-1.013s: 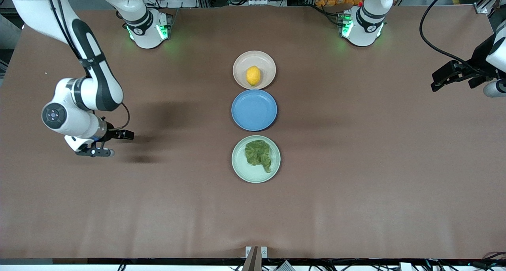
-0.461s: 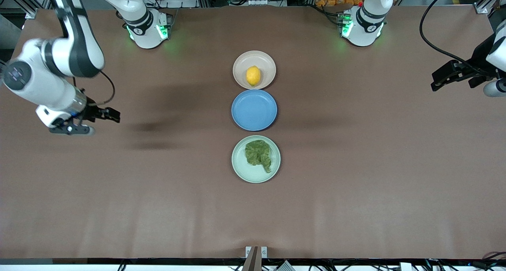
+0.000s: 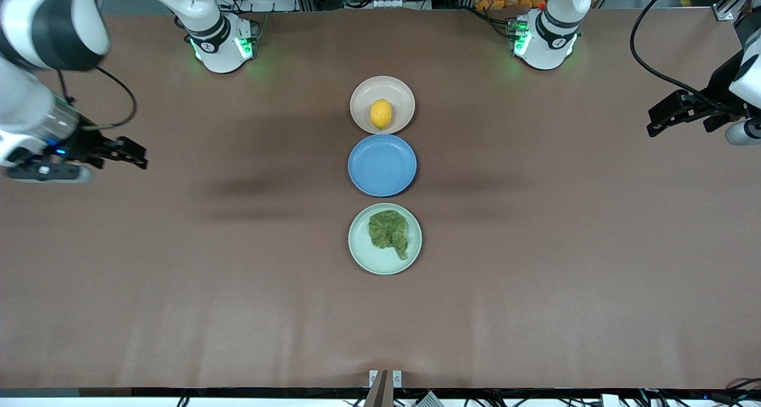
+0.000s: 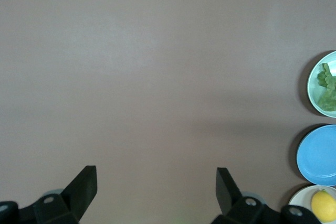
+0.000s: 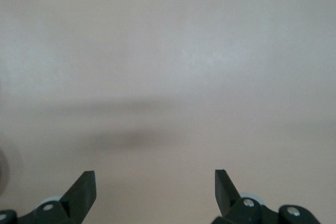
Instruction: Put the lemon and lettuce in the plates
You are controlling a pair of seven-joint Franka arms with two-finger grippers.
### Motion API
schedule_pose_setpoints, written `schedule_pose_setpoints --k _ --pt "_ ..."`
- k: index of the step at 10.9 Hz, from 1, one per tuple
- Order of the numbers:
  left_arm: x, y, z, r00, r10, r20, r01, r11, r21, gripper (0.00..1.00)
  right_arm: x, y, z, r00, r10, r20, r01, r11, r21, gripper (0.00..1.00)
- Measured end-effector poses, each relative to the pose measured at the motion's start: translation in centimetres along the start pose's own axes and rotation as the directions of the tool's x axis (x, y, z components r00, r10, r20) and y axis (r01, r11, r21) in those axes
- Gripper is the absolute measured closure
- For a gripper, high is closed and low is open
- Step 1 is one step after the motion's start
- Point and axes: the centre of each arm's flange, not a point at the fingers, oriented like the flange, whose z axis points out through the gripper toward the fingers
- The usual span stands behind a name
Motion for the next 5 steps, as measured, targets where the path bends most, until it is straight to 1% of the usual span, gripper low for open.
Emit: schedule_pose_setpoints --k 1,2,4,5 --pt "0.0 0.1 0.0 1.0 0.002 0.0 -0.002 1.0 0.0 0.0 0.5 -0.2 -3.3 0.999 -0.01 -0.042 0.01 1.0 0.0 0.0" --pt "0.0 0.2 0.0 1.0 0.003 0.0 -0.003 1.0 0.0 0.0 0.6 -0.6 -6.7 0.998 -0.02 -0.059 0.02 1.0 0.0 0.0" --pt "0.0 0.1 0.0 1.0 0.002 0.0 -0.002 1.0 0.0 0.0 -0.2 -1.1 -11.9 0.998 -0.028 -0.059 0.029 1.0 0.004 0.0" --pt "0.0 0.0 0.0 1.0 0.001 0.0 -0.001 1.0 0.0 0.0 -0.4 -1.1 -13.2 0.998 -0.03 -0.064 0.03 1.0 0.004 0.0"
